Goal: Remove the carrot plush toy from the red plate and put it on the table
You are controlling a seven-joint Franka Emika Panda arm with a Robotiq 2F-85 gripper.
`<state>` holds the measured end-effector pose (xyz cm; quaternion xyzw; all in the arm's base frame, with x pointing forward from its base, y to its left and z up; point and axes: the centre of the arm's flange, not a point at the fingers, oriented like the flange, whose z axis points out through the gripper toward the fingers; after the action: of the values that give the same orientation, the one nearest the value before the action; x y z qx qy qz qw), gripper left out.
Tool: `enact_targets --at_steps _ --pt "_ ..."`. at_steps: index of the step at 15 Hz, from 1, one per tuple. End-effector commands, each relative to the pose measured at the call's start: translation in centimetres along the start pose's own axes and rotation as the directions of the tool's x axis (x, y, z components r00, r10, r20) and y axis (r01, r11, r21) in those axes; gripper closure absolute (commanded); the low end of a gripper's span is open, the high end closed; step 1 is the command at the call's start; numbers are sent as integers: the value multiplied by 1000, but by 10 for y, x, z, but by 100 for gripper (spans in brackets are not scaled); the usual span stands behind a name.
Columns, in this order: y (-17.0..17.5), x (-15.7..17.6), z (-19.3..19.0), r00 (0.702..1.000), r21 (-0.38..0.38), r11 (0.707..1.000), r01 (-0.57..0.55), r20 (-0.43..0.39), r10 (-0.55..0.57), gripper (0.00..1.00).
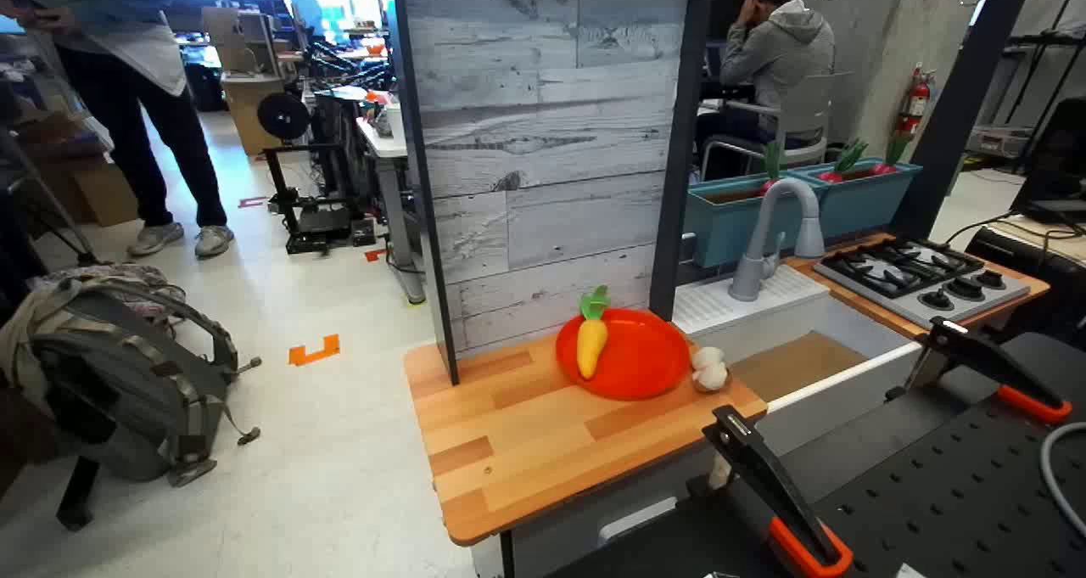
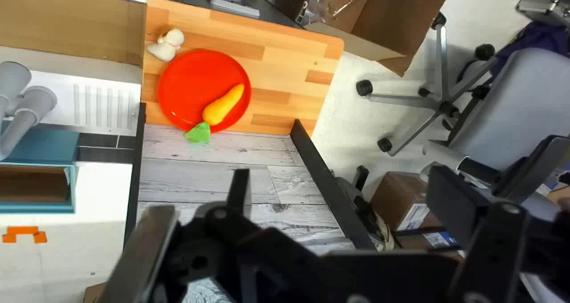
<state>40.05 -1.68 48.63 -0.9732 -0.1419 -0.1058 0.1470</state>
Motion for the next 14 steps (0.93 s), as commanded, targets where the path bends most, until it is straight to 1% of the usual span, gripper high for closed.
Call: enact_targets --at_steps 1,13,14 --pt "0 0 0 1000 0 1000 0 -1 0 0" --pt "0 0 -1 1000 0 1000 0 -1 0 0" --pt "1 3 9 1000 -9 1000 -18 -6 18 0"
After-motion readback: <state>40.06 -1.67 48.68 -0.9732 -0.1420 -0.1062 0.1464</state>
